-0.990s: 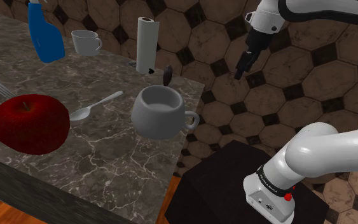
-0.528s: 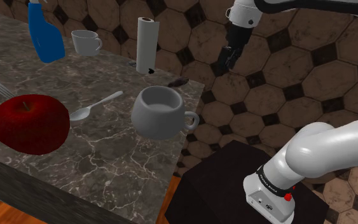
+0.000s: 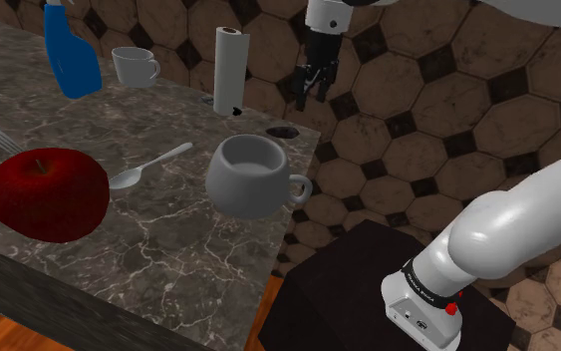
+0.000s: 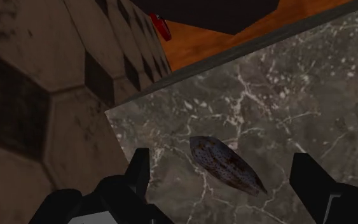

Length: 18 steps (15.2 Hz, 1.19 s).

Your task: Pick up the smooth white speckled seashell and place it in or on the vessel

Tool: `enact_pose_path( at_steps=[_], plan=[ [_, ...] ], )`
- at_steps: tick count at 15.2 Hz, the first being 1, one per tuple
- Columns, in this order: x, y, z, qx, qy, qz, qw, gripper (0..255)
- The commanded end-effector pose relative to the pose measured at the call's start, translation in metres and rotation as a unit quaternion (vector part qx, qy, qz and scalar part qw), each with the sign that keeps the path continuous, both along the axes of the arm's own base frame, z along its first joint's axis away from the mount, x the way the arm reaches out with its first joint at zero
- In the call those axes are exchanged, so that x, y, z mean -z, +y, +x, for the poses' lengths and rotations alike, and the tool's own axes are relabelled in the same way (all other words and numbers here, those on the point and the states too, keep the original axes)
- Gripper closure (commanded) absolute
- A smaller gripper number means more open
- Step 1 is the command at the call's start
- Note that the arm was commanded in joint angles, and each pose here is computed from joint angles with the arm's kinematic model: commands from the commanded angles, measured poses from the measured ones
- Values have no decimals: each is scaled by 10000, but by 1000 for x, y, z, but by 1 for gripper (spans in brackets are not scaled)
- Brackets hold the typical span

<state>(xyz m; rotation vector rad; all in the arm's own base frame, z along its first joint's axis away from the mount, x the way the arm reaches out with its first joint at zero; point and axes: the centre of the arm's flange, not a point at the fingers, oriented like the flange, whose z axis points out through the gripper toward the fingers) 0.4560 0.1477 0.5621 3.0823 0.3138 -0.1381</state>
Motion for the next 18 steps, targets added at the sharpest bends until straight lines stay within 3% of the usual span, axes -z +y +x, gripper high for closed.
enact_pose_path(
  at_steps=[1, 8, 18],
  plan=[
    [0, 20, 19, 22, 70, 24, 10000, 0],
    [10, 83, 89, 80, 297, 87, 9995, 0],
    [49, 82, 84, 80, 297, 87, 9995, 0]
  ],
)
